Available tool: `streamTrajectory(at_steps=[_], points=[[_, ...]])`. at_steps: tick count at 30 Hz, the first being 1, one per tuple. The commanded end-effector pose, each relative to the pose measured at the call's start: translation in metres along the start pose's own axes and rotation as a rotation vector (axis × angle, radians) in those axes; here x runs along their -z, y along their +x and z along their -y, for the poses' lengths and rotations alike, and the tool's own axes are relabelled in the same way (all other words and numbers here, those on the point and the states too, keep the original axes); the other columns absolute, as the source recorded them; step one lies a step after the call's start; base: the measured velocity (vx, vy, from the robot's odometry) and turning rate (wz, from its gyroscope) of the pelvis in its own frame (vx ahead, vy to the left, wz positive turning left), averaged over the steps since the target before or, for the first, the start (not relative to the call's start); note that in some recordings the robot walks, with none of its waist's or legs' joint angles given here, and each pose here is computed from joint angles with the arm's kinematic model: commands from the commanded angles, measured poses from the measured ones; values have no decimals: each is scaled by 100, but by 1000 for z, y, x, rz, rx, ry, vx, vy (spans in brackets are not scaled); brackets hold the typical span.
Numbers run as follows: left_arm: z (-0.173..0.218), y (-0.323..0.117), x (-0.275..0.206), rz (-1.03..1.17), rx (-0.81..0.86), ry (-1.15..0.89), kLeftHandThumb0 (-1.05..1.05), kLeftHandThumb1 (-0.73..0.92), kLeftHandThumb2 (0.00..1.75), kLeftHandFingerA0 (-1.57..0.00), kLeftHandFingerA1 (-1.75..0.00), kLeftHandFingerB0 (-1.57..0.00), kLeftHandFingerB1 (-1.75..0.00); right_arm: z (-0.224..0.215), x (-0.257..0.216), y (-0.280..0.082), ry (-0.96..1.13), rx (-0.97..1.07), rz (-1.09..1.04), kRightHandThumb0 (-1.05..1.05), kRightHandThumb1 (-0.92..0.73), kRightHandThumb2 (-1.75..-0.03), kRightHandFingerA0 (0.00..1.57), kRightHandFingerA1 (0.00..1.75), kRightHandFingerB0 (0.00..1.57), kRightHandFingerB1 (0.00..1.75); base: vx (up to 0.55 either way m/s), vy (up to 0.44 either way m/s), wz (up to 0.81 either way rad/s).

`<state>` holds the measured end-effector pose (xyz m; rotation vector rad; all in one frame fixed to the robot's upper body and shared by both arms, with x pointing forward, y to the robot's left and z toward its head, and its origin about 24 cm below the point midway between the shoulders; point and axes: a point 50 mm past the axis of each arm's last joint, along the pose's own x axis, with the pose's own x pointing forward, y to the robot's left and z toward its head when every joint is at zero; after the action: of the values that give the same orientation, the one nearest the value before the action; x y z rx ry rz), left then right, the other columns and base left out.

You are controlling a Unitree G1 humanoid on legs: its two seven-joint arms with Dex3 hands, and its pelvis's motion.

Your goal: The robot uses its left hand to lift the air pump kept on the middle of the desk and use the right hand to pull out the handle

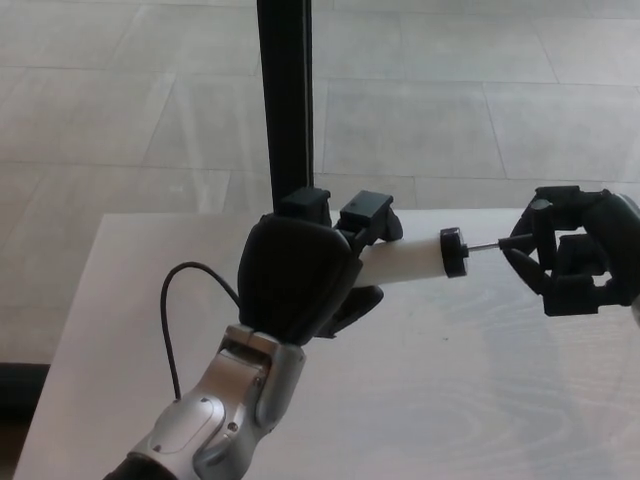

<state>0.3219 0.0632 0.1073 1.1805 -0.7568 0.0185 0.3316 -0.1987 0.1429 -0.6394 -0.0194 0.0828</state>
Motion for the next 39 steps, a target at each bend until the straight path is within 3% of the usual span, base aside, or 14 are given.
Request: streamTrajectory(at_steps=[1,2,3,18,23,28,29,30,31,32,35,36,37,39], points=[[8,-18,12,15,49,52,-27,41,117,-119,-139,-97,-124,24,-7,-2,-35,64,20,-21,-56,-107,84,175,70,154,0,0,0],[8,-20,14,15,50,58,-28,41,117,-119,-139,-97,-123,27,-7,-2,-39,70,22,-21,-56,-108,83,175,70,155,0,0,0],[8,-22,16,4,56,62,-22,39,122,-92,-175,-79,-149,30,-5,-3,-40,68,20,-19,-56,-109,82,175,71,154,0,0,0],[7,-48,38,-42,131,107,-24,52,102,-83,-175,-76,-144,54,7,-9,-34,116,-43,-19,-55,-111,84,175,73,153,0,0,0],[7,-50,41,-49,137,100,-17,54,98,-90,-175,-71,-142,53,9,-9,-24,120,-46,-19,-55,-107,83,175,72,154,0,0,0],[7,-49,39,-53,121,85,-23,48,109,-86,-175,-77,-145,47,10,-9,5,101,-43,-18,-55,-96,82,175,71,154,0,0,0],[7,-49,39,-54,127,84,-17,50,109,-93,-175,-73,-143,44,12,-10,10,94,-51,-16,-59,-94,80,175,73,147,0,0,0],[7,-48,38,-55,129,82,-24,51,106,-84,-175,-76,-145,43,12,-10,9,88,-59,-18,-58,-92,103,163,83,124,0,0,0],[6,-47,38,-61,135,83,-18,49,105,-94,-175,-77,-140,41,12,-9,8,75,-61,-18,-69,-81,80,172,82,109,0,0,0],[6,-46,37,-71,130,70,-23,50,109,-83,-175,-74,-145,37,12,-9,23,50,-73,-23,-73,-72,84,167,83,76,0,0,0],[5,-44,36,-78,124,61,-24,54,103,-81,-175,-71,-147,32,12,-9,30,9,-96,-36,-73,-65,80,164,68,57,0,0,0],[4,-40,34,-82,130,51,-20,57,97,-91,-175,-66,-144,27,12,-8,43,-59,-123,-45,-69,-60,85,167,55,47,0,0,0],[3,-37,33,-76,121,45,-25,57,95,-81,-175,-70,-148,22,12,-8,56,-105,-128,-49,-53,-94,116,136,44,61,0,0,0],[3,-35,31,-77,116,31,-21,57,97,-91,-175,-66,-146,17,11,-8,54,-135,-138,-51,-51,-93,119,137,37,58,0,0,0]])
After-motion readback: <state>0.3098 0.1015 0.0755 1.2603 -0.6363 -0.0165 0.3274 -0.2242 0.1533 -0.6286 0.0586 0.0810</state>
